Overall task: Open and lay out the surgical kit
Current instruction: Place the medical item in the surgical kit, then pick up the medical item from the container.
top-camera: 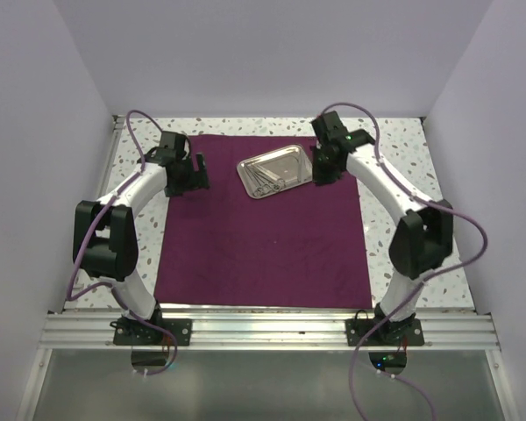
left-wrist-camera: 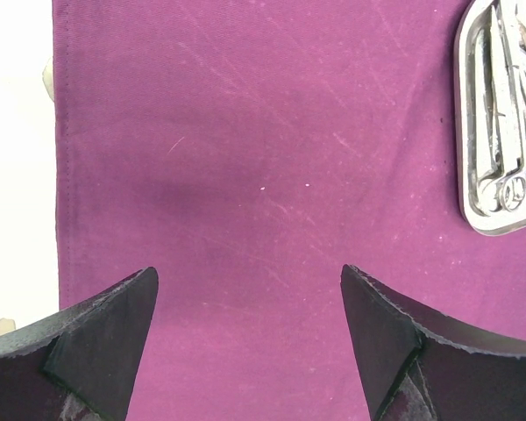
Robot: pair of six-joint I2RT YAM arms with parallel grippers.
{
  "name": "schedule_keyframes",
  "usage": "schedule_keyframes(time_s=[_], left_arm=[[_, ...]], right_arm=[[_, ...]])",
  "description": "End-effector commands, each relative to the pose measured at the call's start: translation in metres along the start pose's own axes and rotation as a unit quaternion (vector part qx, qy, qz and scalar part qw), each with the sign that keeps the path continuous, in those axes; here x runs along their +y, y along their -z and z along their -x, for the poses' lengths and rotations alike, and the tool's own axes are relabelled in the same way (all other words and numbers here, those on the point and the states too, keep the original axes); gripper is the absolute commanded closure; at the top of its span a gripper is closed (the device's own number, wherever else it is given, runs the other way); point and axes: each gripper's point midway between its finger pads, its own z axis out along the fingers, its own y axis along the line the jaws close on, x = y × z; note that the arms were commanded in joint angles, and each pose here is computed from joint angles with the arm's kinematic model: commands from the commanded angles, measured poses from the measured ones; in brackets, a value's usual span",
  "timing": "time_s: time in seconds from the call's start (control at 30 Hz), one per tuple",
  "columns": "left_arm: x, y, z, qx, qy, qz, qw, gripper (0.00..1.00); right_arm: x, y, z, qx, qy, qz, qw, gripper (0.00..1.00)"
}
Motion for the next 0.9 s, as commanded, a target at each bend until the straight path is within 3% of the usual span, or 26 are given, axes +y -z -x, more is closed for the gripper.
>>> schedule_keyframes(time_s=[0.0,0.03,0.1,0.2,0.43,0.53,0.6,0.73,0.87], left_arm=[[-0.013,0.013,0.026,-0.041,0.010,-0.025,0.999,0.12],[-0.014,0.013,0.026,-0.040,0.011,-0.026,0.999,0.12],[-0.015,0.011,0.026,-0.038,0.014,-0.027,0.999,0.12],[-0.017,0.010,0.026,-0.036,0.016,-0.028,0.999,0.13],[-0.026,0.008,0.027,-0.032,0.011,-0.034,0.999,0.13],[-0.026,0.008,0.026,-0.032,0.010,-0.033,0.999,0.13],[-0.026,0.011,0.028,-0.035,0.007,-0.031,0.999,0.13],[-0.023,0.016,0.028,-0.042,0.005,-0.026,0.999,0.13],[-0.020,0.021,0.029,-0.049,0.002,-0.019,0.999,0.14]], right_arm=[[-0.019,-0.007,-0.059,0.042,-0.008,-0.021,0.999,1.00],[-0.030,-0.014,-0.095,0.078,-0.009,-0.033,0.996,1.00],[-0.033,-0.005,-0.115,0.080,-0.024,-0.026,0.996,1.00],[-0.046,-0.008,-0.171,0.134,-0.032,-0.034,0.990,1.00],[-0.041,-0.010,-0.202,0.179,-0.033,-0.011,0.983,0.99],[-0.042,-0.005,-0.202,0.202,-0.019,-0.019,0.979,0.50],[-0.035,0.006,-0.180,0.186,-0.011,-0.009,0.982,0.34],[-0.018,0.028,-0.109,0.119,0.000,0.003,0.993,0.30],[-0.004,0.014,-0.058,0.087,0.011,-0.004,0.996,0.32]])
